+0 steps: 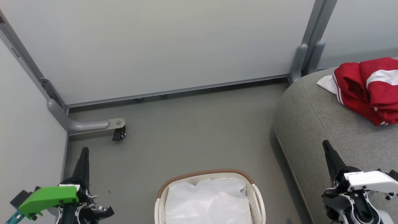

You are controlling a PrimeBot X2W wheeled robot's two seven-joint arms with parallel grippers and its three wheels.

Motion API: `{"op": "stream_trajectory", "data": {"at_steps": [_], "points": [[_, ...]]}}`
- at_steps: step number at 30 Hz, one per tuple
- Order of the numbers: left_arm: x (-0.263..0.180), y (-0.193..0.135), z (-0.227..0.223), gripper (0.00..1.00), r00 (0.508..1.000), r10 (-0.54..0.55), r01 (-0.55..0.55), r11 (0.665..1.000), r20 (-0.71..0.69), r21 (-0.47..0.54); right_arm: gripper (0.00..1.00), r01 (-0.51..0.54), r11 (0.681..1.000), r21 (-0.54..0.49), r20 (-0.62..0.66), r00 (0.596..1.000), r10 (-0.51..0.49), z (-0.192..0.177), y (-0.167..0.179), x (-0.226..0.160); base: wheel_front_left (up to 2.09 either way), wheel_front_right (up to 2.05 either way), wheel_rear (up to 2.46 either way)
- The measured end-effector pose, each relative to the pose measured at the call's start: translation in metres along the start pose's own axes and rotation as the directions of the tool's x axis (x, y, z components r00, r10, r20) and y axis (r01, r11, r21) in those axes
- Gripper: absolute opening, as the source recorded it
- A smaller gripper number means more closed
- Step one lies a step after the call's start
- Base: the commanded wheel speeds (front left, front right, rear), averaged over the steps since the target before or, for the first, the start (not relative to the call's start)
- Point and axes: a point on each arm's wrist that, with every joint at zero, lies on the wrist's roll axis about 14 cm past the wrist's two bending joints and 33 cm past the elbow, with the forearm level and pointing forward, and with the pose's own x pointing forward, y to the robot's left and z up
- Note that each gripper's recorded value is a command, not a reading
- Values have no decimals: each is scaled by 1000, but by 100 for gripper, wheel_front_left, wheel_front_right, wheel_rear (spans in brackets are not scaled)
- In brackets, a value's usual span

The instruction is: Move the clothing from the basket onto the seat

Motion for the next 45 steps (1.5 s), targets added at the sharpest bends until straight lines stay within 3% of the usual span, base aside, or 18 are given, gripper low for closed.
{"op": "stream_trajectory", "data": {"at_steps": [7,45], "points": [[3,-5,1,0,1000,-21,21,999,1,-38,0,-10,999,44,1,1000,10,1,2,0,0,0,0],[3,-6,1,0,1000,-21,21,999,2,-38,0,-12,999,44,1,1000,12,1,3,1,0,0,0]]}}
